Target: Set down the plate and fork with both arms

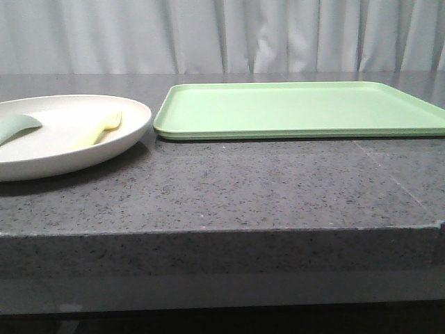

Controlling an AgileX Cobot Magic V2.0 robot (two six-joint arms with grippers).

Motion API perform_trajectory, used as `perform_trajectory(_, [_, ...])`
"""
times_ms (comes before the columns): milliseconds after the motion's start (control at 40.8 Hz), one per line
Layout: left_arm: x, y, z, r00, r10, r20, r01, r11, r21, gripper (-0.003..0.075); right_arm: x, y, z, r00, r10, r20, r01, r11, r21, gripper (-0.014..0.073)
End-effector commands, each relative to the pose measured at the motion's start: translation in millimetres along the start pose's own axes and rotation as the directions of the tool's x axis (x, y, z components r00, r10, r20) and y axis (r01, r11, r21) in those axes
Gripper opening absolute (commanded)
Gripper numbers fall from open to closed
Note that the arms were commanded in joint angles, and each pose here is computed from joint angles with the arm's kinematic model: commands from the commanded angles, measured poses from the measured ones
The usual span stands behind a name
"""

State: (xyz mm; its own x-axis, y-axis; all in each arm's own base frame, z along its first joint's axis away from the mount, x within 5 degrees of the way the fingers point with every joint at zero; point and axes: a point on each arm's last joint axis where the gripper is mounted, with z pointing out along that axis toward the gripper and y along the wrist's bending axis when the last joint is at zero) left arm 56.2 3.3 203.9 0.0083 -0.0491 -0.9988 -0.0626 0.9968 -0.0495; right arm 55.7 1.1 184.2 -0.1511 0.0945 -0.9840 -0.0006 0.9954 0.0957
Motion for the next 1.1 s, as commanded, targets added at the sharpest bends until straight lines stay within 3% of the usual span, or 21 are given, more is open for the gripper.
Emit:
perform_trajectory(0, [-8.7, 0.2, -2.1, 0.994, -0.004, 0.108, 0.004, 1.000, -0.002, -0.0018, -9.6, 0.3, -2.1, 0.995, -0.007, 0.102, 0.007, 1.000, 0.000, -0.0067])
perform_trajectory(810, [-8.7, 0.2, -2.1, 0.994, -0.004, 0.108, 0.004, 1.000, -0.002, -0.0018, -9.8, 0.4, -2.1, 0.994, -0.007, 0.105, 0.007, 1.000, -0.001, -0.0067])
perform_trajectory(1080, [-17.1, 0.5, -3.4, 0.980, -0.003, 0.200, 0.004, 1.000, -0.004, -0.0018, -13.6, 0.6, -2.6, 0.989, -0.006, 0.146, 0.006, 1.000, -0.004, -0.0067])
